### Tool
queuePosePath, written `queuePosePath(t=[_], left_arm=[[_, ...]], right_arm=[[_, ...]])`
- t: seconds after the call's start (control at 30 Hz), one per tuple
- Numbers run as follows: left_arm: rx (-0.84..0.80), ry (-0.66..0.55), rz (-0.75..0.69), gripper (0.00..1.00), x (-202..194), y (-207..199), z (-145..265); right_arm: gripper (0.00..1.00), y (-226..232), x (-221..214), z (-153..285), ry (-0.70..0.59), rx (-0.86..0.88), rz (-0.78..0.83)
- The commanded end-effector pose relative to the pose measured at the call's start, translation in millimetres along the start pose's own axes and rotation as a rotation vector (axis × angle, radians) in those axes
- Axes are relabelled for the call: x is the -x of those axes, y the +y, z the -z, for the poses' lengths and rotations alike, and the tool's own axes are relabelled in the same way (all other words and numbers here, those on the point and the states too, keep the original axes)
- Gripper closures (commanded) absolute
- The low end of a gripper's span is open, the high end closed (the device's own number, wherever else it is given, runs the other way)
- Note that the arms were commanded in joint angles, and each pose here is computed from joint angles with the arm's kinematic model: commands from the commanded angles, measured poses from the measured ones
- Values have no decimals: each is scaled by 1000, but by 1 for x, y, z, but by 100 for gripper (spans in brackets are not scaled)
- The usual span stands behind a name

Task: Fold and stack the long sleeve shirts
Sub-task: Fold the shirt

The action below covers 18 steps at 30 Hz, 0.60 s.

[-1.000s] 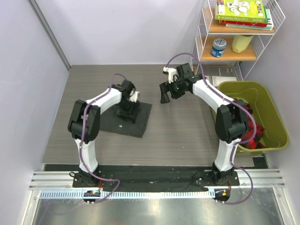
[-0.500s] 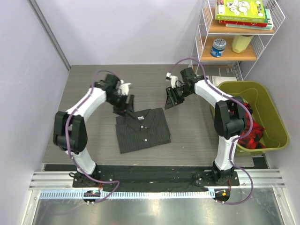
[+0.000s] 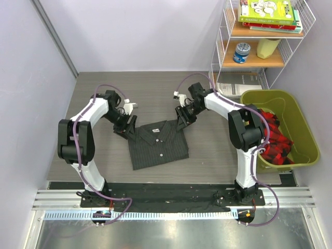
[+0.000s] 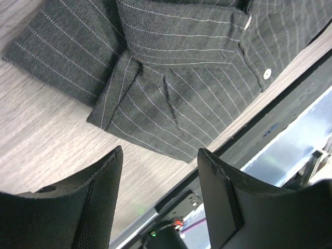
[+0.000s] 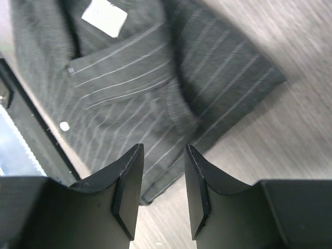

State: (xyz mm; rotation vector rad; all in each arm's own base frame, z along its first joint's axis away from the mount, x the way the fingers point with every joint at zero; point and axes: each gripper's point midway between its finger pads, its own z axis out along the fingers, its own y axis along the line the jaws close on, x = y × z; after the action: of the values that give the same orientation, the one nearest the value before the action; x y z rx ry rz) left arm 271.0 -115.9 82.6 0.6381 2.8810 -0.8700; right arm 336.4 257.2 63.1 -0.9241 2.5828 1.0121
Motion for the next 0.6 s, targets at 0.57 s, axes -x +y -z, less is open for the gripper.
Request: queuePosePath(t=[0.57], left_arm=[[-15,26,-33,41,-1,20,-21]], right_arm=[[70,2,17,-8,-17,24,18]])
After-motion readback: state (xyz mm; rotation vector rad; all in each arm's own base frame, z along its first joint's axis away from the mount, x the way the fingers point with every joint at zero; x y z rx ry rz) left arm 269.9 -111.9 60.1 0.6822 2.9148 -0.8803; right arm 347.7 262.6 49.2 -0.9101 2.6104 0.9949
